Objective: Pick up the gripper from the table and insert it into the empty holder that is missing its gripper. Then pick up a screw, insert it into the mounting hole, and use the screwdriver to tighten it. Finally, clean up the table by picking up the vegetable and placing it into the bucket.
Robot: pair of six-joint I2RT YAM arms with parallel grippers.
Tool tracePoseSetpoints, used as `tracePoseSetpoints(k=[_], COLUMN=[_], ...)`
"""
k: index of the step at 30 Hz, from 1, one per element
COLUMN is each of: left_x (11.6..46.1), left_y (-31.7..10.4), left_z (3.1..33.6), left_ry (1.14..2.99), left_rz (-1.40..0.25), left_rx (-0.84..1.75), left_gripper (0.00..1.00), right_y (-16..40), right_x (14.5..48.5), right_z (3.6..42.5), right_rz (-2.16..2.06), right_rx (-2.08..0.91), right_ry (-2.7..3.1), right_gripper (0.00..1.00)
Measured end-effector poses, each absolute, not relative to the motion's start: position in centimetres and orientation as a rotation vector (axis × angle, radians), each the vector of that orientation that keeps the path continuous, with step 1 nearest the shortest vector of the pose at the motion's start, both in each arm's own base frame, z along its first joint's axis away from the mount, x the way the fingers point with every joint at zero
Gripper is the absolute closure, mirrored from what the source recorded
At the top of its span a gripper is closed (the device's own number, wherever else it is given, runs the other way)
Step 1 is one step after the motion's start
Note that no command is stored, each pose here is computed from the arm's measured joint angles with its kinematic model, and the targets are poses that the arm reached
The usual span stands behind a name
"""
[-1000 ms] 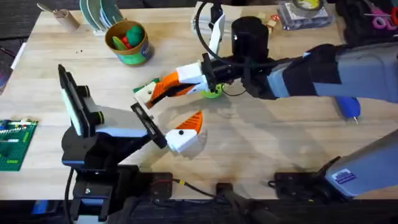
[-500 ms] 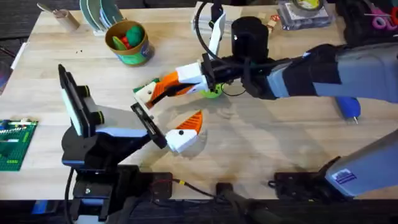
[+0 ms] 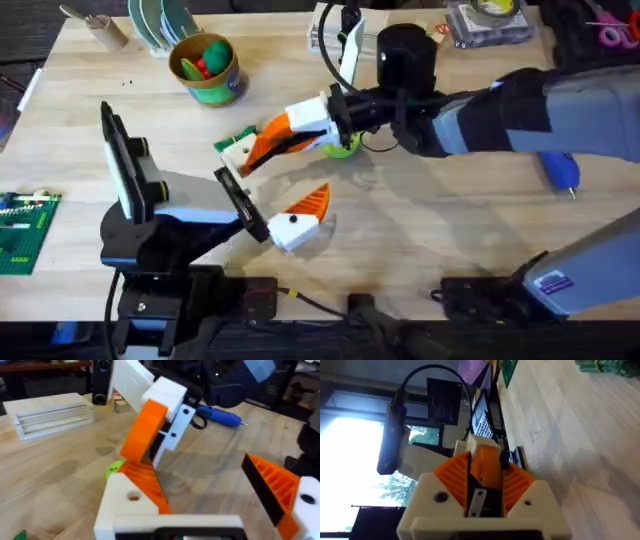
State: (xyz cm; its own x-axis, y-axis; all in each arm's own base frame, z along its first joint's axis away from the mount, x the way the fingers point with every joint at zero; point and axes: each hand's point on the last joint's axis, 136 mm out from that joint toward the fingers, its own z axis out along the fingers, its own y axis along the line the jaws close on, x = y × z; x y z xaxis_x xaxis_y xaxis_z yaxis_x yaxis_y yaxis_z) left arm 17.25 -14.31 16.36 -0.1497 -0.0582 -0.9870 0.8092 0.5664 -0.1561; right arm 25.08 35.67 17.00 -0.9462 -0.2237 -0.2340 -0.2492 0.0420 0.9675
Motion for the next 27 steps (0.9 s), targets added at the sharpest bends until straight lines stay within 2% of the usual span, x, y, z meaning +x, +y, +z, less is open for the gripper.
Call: tracePoseSetpoints(k=[9, 11, 14, 16, 18, 21, 27], left_x=[16.1, 16.0, 16.0, 15.9, 15.9, 15.9, 15.9], left_y=[-15.1, -15.2, -15.2, -15.2, -15.2, -15.3, -15.3], left_z=[16.4, 16.4, 16.5, 16.5, 16.6, 16.5, 16.5], left_ry=[1.525, 1.524, 1.519, 1.513, 1.511, 1.515, 1.514], left_rz=[-0.924, -0.927, -0.93, -0.927, -0.927, -0.93, -0.932], left_rx=[0.721, 0.725, 0.731, 0.736, 0.738, 0.737, 0.739], left_gripper=[0.008, 0.008, 0.008, 0.008, 0.008, 0.008, 0.009], right_y=[34.9, 34.7, 34.6, 34.6, 34.6, 34.6, 34.6], right_x=[25.8, 26.0, 26.0, 26.0, 26.0, 25.9, 25.9], right_z=[17.8, 17.8, 17.8, 17.8, 17.8, 17.8, 17.8], right_rz=[2.111, 2.111, 2.112, 2.113, 2.113, 2.115, 2.118], right_rx=[-0.541, -0.54, -0.537, -0.536, -0.537, -0.542, -0.544], right_ry=[2.215, 2.211, 2.214, 2.215, 2.215, 2.213, 2.215], right_gripper=[0.485, 0.48, 0.61, 0.65, 0.642, 0.571, 0.566])
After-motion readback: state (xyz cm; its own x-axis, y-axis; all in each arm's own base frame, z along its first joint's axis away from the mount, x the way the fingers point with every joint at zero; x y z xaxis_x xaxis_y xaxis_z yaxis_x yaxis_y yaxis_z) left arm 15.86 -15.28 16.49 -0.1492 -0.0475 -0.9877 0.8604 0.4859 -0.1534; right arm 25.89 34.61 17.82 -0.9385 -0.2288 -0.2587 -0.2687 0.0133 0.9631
